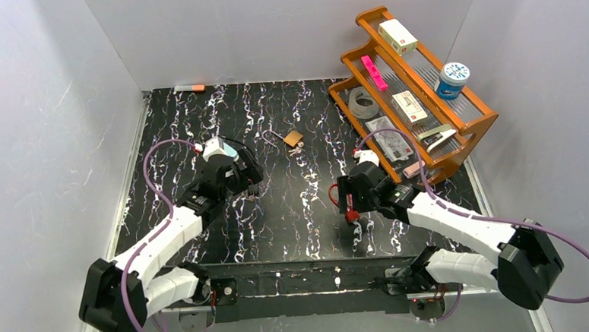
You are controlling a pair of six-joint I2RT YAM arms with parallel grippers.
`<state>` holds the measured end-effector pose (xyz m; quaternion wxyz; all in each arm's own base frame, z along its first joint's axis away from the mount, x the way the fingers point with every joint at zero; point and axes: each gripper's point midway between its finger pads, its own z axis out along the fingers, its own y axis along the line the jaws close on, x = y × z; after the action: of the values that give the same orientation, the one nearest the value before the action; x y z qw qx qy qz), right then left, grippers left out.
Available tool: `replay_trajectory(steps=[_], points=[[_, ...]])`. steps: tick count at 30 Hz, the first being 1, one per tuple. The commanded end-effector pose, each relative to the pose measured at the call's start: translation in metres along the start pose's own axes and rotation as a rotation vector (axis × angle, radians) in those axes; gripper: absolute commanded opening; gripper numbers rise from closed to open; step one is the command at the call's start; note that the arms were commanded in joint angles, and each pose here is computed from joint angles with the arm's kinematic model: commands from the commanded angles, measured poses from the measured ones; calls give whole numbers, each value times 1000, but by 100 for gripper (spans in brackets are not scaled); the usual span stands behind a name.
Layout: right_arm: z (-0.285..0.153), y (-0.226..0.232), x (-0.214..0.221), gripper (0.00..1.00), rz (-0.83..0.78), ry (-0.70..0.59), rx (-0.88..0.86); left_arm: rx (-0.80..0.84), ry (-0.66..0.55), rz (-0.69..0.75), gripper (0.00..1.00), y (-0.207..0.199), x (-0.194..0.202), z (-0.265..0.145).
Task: Unlock with the key
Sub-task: Move the lock to the center of the board.
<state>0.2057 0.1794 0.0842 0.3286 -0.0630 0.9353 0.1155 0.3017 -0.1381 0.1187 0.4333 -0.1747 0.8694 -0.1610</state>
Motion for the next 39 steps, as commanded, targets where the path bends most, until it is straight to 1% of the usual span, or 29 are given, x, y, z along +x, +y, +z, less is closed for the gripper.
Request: replay_trajectory(steps=[1,3,6,8,10,11,13,15,17,19,22,24,26,27,28,30,32,35,39], points=[[7,2,4,91,-48,70,-19,237,150,-14,97,-32,33,-16],[10,5,10,90,-54,108,-27,289,197,-19,95,-38,44,-18],[17,9,22,83,-72,183,-38,337,241,-20,93,-44,54,-19],[21,13,31,74,-88,248,-50,357,255,-21,92,-46,58,-20],[24,15,37,68,-93,306,-45,371,257,-19,92,-47,59,-21],[25,16,38,63,-96,322,-39,377,254,-20,92,-48,59,-22],[28,22,37,51,-98,336,-61,385,248,-21,91,-48,59,-23],[30,30,36,44,-107,348,-89,384,239,-20,92,-48,58,-23],[29,40,35,43,-129,357,-121,379,243,-11,91,-47,58,-23],[30,42,31,46,-138,345,-107,374,243,-6,92,-46,57,-24],[33,27,16,63,-119,291,17,364,235,1,92,-45,55,-23],[34,21,5,68,-122,253,67,356,232,7,92,-43,55,-23],[37,23,-3,70,-140,229,65,340,233,11,92,-41,55,-23],[40,25,-6,69,-151,224,61,333,233,13,92,-39,55,-22],[43,27,-8,63,-164,224,57,327,231,15,92,-38,55,-22],[51,31,-9,48,-188,236,51,324,232,17,92,-36,56,-22],[58,31,-10,42,-205,243,64,326,235,16,92,-36,58,-22],[69,33,-8,41,-215,257,71,327,240,11,92,-35,60,-21],[78,30,-3,44,-222,272,92,333,245,4,92,-35,63,-21]])
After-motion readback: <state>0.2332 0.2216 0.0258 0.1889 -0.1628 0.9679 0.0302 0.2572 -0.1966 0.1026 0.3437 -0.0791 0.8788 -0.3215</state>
